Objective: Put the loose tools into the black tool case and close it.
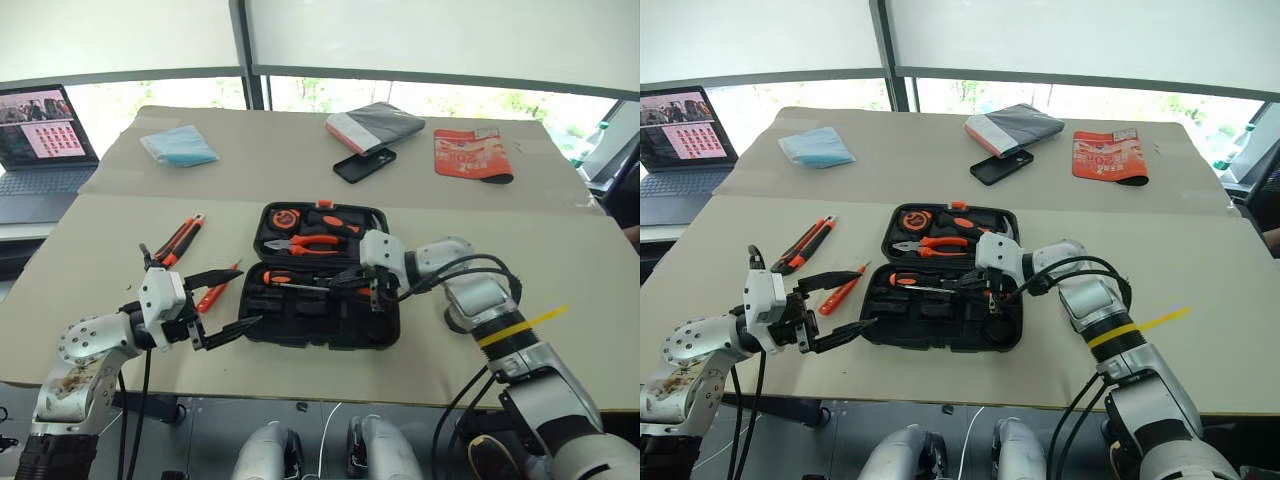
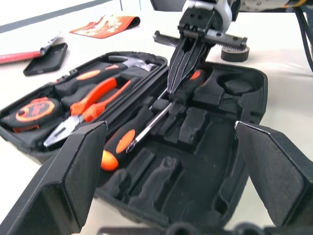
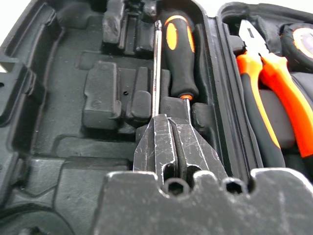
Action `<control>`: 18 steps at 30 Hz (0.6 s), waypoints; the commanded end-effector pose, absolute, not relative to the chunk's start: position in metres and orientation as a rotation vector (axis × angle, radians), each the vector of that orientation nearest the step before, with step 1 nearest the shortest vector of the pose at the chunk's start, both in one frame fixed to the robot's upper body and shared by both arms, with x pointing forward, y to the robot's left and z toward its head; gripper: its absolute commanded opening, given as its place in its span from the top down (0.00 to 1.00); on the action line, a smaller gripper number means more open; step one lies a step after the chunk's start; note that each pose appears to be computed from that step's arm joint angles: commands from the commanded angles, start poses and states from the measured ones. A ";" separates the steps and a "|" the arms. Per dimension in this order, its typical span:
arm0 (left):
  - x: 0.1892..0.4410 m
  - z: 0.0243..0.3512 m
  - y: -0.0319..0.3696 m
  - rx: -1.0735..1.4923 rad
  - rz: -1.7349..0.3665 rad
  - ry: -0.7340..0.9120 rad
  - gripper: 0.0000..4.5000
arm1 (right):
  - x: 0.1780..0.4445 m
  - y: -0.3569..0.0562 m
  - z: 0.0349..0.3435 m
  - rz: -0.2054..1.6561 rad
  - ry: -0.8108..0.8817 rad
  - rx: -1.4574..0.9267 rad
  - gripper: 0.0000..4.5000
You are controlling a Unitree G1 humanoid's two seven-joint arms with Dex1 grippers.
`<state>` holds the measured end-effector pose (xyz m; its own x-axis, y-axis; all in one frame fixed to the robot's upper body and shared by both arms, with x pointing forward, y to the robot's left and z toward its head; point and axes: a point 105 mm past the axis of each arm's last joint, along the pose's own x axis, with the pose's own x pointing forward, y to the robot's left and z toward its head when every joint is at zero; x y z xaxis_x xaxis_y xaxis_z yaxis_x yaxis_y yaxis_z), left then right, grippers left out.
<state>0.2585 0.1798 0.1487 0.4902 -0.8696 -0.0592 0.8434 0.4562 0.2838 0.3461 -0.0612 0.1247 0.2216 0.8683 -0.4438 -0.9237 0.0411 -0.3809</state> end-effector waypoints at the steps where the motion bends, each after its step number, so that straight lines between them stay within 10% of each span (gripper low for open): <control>1: 0.258 0.160 0.179 0.343 -1.041 -0.121 0.00 | 0.348 -0.067 0.105 1.374 0.169 -0.708 0.99; 10: 0.255 0.161 0.184 0.351 -0.999 -0.102 0.00 | 0.342 -0.045 0.096 1.406 0.122 -0.728 0.99; 18: 0.250 0.141 0.230 0.295 -0.819 -0.028 0.00 | 0.355 -0.065 0.170 1.248 -0.186 -0.511 0.99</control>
<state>0.2507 0.2104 0.1379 0.6227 -0.7751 -0.1072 0.7698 0.5822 0.2615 0.3515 -0.0539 0.1307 0.2753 0.9195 -0.2804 -0.8996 0.1436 -0.4123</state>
